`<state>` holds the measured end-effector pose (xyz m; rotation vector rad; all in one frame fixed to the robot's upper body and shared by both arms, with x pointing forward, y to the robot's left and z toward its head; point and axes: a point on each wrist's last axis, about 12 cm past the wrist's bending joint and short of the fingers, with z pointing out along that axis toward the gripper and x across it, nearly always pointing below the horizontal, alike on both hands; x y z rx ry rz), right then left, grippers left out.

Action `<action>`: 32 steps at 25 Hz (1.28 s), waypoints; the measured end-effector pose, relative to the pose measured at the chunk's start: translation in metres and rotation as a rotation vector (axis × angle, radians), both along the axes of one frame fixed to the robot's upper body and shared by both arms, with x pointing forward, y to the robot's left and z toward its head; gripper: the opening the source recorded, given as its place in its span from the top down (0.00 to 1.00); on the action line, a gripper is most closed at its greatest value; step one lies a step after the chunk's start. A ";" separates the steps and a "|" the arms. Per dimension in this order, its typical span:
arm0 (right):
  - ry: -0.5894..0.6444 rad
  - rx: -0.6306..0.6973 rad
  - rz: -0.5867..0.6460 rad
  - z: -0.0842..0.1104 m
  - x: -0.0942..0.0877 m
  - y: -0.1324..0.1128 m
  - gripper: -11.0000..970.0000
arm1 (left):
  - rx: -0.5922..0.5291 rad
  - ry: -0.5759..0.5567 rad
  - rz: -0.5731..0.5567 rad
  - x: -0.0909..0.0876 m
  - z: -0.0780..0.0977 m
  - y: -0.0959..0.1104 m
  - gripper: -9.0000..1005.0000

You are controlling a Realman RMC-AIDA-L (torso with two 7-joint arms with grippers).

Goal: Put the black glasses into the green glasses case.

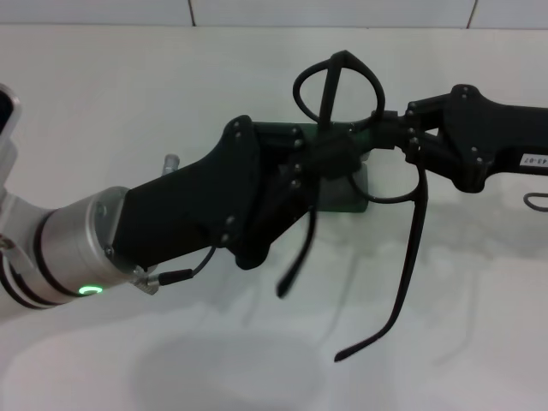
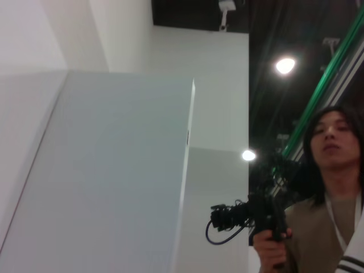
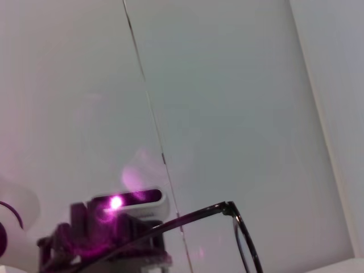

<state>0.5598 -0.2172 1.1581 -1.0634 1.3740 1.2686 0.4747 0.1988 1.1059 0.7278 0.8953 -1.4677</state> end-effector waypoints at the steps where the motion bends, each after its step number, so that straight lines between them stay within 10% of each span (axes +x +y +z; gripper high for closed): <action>1: 0.000 0.004 0.004 0.000 -0.001 0.001 0.93 | 0.005 0.003 0.002 0.000 -0.001 0.000 0.96; 32: -0.003 0.031 0.067 0.001 0.002 0.017 0.93 | 0.108 0.074 0.102 0.012 -0.015 -0.015 0.96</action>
